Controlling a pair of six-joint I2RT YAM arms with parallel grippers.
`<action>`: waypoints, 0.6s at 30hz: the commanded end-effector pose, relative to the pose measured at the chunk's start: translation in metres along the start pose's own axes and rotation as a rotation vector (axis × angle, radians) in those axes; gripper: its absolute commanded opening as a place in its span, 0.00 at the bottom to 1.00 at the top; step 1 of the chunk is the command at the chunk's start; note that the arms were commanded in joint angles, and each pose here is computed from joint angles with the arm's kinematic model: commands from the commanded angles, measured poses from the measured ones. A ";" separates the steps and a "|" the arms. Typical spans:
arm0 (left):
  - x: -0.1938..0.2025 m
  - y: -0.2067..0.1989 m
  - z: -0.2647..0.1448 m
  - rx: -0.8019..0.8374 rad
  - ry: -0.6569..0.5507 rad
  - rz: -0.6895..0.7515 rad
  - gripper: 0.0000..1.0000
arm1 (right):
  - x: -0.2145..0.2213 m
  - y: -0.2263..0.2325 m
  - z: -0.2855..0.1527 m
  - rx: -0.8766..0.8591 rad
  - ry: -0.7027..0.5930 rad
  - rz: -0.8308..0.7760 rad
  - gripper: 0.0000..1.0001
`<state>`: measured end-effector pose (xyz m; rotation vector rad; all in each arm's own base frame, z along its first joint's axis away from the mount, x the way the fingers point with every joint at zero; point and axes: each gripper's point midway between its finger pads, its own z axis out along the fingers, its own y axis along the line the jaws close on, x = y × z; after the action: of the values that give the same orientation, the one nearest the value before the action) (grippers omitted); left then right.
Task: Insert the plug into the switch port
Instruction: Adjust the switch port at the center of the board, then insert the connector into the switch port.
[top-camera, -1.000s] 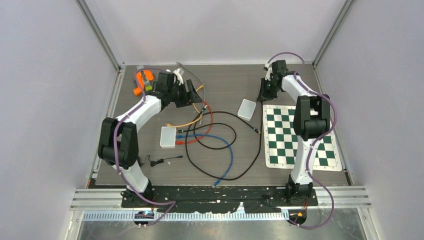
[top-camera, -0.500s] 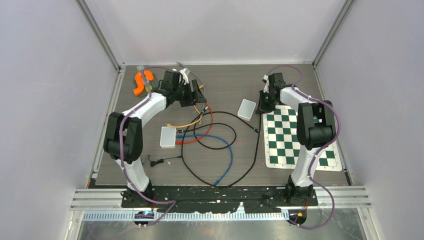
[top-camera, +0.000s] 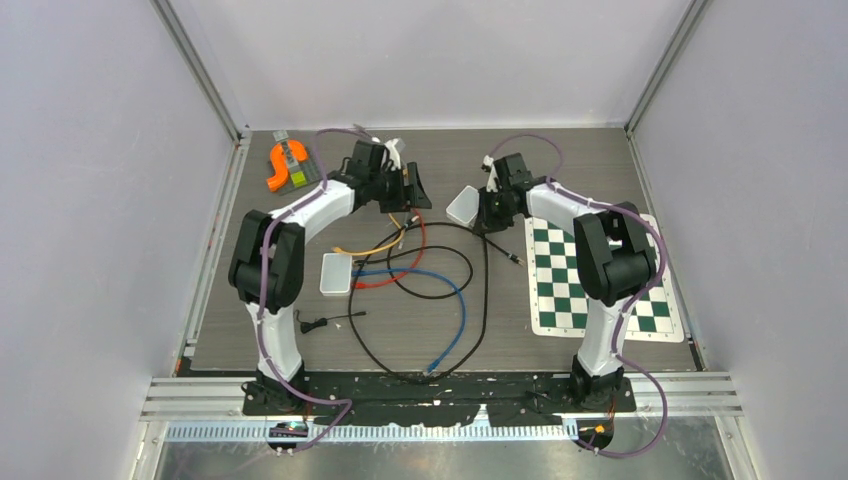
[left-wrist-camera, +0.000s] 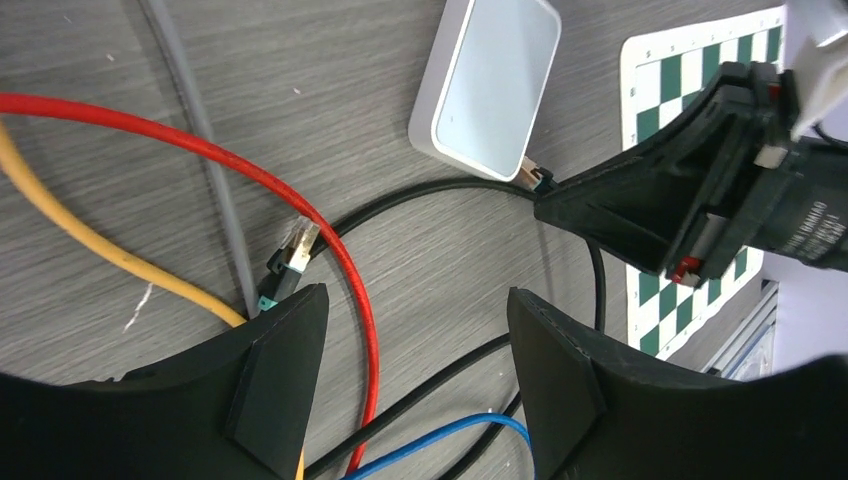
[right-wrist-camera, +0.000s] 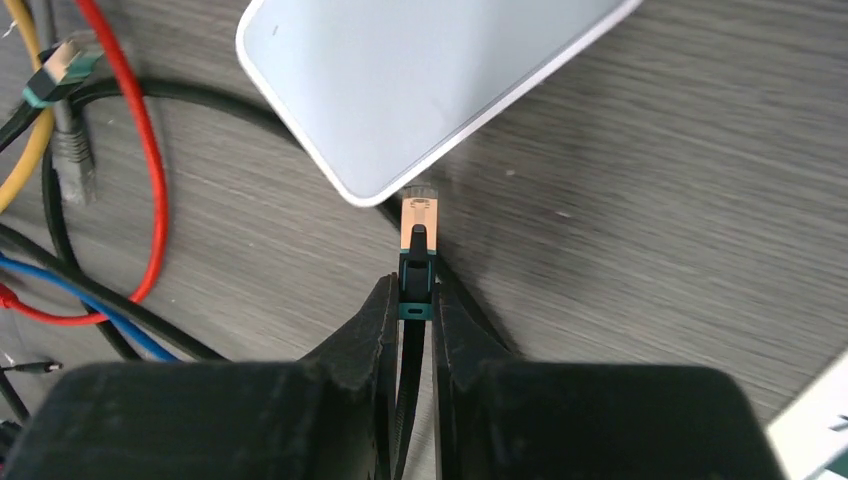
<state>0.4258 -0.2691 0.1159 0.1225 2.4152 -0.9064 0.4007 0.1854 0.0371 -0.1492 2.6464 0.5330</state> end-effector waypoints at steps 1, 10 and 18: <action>-0.001 -0.007 0.016 0.026 0.000 0.028 0.69 | -0.001 0.023 -0.004 -0.068 -0.027 -0.023 0.05; -0.026 -0.008 0.041 0.040 -0.026 0.043 0.69 | -0.008 -0.022 -0.031 0.122 -0.003 -0.279 0.05; -0.037 -0.009 0.066 0.057 0.003 -0.003 0.68 | -0.028 -0.021 -0.039 0.109 -0.073 -0.458 0.05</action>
<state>0.4773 -0.3052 0.0952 0.1493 2.3967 -0.9348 0.3923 0.1504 0.0319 -0.5331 2.6252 0.2896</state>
